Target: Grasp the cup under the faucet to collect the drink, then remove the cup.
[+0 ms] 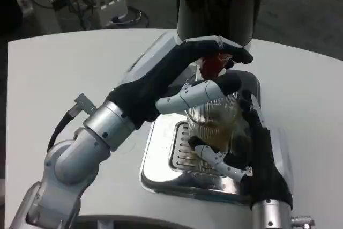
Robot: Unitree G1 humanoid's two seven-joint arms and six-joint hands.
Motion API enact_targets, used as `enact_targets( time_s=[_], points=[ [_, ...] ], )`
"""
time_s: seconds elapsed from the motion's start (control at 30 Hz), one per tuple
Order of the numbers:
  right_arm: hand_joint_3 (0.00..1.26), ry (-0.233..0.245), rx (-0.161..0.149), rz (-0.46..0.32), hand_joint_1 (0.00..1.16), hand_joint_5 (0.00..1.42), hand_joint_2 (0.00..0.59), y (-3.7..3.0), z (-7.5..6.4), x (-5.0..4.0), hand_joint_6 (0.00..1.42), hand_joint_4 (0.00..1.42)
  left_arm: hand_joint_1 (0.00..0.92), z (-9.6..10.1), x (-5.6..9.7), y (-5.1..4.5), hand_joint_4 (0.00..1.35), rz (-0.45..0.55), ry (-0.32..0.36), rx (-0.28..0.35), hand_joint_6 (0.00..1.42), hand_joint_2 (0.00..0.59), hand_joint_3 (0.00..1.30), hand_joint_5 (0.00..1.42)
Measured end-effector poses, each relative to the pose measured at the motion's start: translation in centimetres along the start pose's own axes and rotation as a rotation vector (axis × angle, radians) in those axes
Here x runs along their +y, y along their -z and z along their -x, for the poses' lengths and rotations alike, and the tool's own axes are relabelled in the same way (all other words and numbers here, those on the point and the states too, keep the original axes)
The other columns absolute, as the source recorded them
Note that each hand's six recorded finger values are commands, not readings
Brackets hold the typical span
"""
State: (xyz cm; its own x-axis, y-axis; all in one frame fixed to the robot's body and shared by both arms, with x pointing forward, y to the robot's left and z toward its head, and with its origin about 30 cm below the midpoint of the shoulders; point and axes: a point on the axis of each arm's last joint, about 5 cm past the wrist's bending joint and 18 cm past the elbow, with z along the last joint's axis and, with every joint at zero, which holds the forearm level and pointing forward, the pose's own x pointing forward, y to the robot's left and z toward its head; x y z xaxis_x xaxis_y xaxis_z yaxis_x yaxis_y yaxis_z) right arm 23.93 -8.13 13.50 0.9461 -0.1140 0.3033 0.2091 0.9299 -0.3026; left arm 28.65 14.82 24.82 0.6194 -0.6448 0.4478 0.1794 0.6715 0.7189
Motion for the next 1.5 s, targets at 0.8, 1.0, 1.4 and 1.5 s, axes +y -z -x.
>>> enact_targets(
  time_s=[0.8,1.0,1.4,1.5],
  points=[
    [0.17,0.067,-0.003,0.001,0.83,0.28,0.153,-0.93,-1.5,2.5,0.28,0.25,0.0,0.2,0.5,0.07,0.36,-0.017,-0.001,0.006,0.29,0.065,0.49,0.38],
    [0.21,0.08,0.007,0.006,0.83,0.39,0.153,-0.88,-1.6,3.01,0.34,0.35,0.0,0.2,0.6,0.14,0.36,-0.017,-0.006,0.007,0.29,0.065,0.5,0.38],
    [0.49,0.141,0.006,0.026,0.87,0.77,0.168,-0.55,-1.4,3.25,0.67,0.66,0.0,0.1,0.8,0.4,0.3,-0.017,-0.009,0.01,0.26,0.059,0.42,0.34],
    [0.6,0.149,0.002,0.022,0.89,0.93,0.166,-0.43,-1.4,3.28,0.88,0.78,0.0,0.1,0.8,0.47,0.22,-0.009,-0.009,0.013,0.23,0.057,0.34,0.3]
  ],
)
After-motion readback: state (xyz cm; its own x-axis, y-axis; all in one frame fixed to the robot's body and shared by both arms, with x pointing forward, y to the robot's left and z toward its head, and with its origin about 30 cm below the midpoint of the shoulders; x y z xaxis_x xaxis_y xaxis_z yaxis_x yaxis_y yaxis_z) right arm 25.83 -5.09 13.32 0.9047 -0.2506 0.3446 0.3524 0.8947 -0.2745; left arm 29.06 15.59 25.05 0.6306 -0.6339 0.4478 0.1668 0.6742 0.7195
